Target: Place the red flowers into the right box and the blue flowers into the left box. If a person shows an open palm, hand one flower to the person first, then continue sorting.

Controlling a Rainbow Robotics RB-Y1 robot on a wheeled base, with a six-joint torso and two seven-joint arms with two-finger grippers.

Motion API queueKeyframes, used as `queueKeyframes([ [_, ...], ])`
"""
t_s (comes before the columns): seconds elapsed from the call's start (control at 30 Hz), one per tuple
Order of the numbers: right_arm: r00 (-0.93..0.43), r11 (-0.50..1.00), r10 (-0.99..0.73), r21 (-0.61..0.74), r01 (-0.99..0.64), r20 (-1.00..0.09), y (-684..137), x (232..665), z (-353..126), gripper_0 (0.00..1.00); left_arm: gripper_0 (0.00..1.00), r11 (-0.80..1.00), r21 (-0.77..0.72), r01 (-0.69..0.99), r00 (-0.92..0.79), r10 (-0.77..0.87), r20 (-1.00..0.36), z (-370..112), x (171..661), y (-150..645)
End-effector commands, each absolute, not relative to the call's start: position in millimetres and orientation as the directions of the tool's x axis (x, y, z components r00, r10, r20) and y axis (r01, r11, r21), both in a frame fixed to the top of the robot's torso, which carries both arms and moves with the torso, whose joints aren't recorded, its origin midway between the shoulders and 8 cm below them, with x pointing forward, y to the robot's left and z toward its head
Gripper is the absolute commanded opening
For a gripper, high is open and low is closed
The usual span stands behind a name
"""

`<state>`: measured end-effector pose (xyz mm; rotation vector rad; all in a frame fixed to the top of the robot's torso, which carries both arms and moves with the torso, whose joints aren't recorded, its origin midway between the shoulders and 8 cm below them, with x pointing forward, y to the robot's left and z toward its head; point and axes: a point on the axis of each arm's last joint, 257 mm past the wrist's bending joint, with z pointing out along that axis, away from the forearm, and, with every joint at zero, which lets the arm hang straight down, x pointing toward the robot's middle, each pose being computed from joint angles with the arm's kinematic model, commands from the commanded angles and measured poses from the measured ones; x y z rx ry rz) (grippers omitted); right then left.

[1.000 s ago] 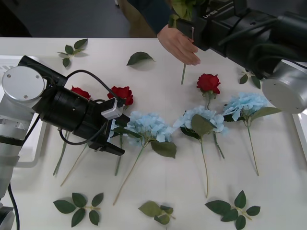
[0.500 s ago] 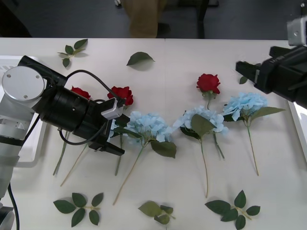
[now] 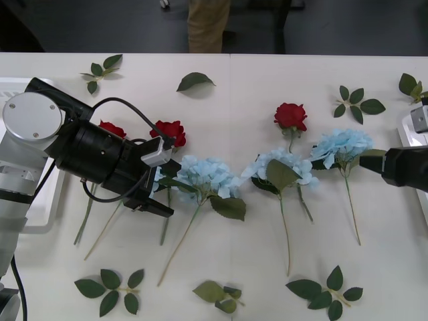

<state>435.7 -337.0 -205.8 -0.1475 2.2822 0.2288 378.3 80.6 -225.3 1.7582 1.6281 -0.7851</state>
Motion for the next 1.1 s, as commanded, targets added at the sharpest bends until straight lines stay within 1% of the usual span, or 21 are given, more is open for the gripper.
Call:
queueKeyframes([
  [0.03, -0.735, 0.987, 0.003, 0.119, -0.105, -0.678, -365.9, 420.9, -238.3, 0.95, 1.00, -0.018, -0.066, 0.998, -0.041, 0.619, -0.784, -243.2, 365.6, 74.5],
  [0.17, -0.747, 0.989, 0.035, 0.131, -0.070, -0.664, -375.4, 428.1, -265.4, 0.95, 1.00, 0.024, -0.098, 0.995, -0.094, 0.584, -0.807, -241.9, 378.4, 76.4],
  [0.33, -0.756, 0.986, 0.055, 0.155, -0.062, -0.652, -361.9, 442.1, -284.8, 0.95, 1.00, 0.026, -0.042, 0.999, -0.049, 0.623, -0.781, -226.7, 395.7, 91.5],
  [0.47, -0.770, 0.983, 0.062, 0.171, -0.062, -0.635, -344.7, 452.0, -292.3, 0.95, 1.00, 0.012, 0.030, 0.999, 0.013, 0.702, -0.712, -210.1, 415.1, 117.7],
  [0.53, -0.775, 0.981, 0.070, 0.184, -0.060, -0.628, -336.2, 456.3, -292.2, 0.95, 1.00, 0.073, -0.001, 0.997, -0.054, 0.736, -0.674, -203.2, 422.9, 132.7],
  [0.6, -0.776, 0.977, 0.077, 0.203, -0.067, -0.626, -322.7, 463.1, -290.1, 0.95, 1.00, 0.162, -0.041, 0.986, -0.152, 0.772, -0.617, -194.1, 430.7, 154.3],
  [0.63, -0.775, 0.976, 0.075, 0.206, -0.073, -0.628, -316.5, 468.1, -288.3, 0.95, 1.00, 0.232, -0.065, 0.970, -0.227, 0.790, -0.569, -187.9, 434.6, 173.2],
  [0.73, -0.776, 0.977, 0.071, 0.201, -0.073, -0.627, -312.5, 475.3, -288.5, 0.95, 1.00, 0.379, -0.089, 0.921, -0.373, 0.792, -0.483, -172.0, 438.7, 213.8],
  [0.87, -0.779, 0.987, 0.039, 0.144, -0.066, -0.626, -319.3, 480.8, -300.5, 0.94, 1.00, 0.602, -0.104, 0.792, -0.594, 0.719, -0.360, -155.0, 433.5, 278.2],
  [0.9, -0.779, 0.988, 0.035, 0.138, -0.066, -0.627, -319.8, 481.8, -302.1, 0.94, 1.00, 0.625, -0.102, 0.774, -0.617, 0.708, -0.344, -154.1, 432.1, 287.4],
  [0.93, -0.780, 0.990, 0.029, 0.124, -0.063, -0.626, -322.6, 483.5, -306.9, 0.94, 1.00, 0.690, -0.095, 0.718, -0.680, 0.666, -0.307, -151.5, 428.2, 311.3],
  [1.1, -0.773, 0.995, -0.006, 0.073, -0.069, -0.635, -329.7, 493.1, -321.0, 0.93, 1.00, 0.852, -0.034, 0.523, -0.831, 0.501, -0.239, -162.1, 425.7, 373.8],
])
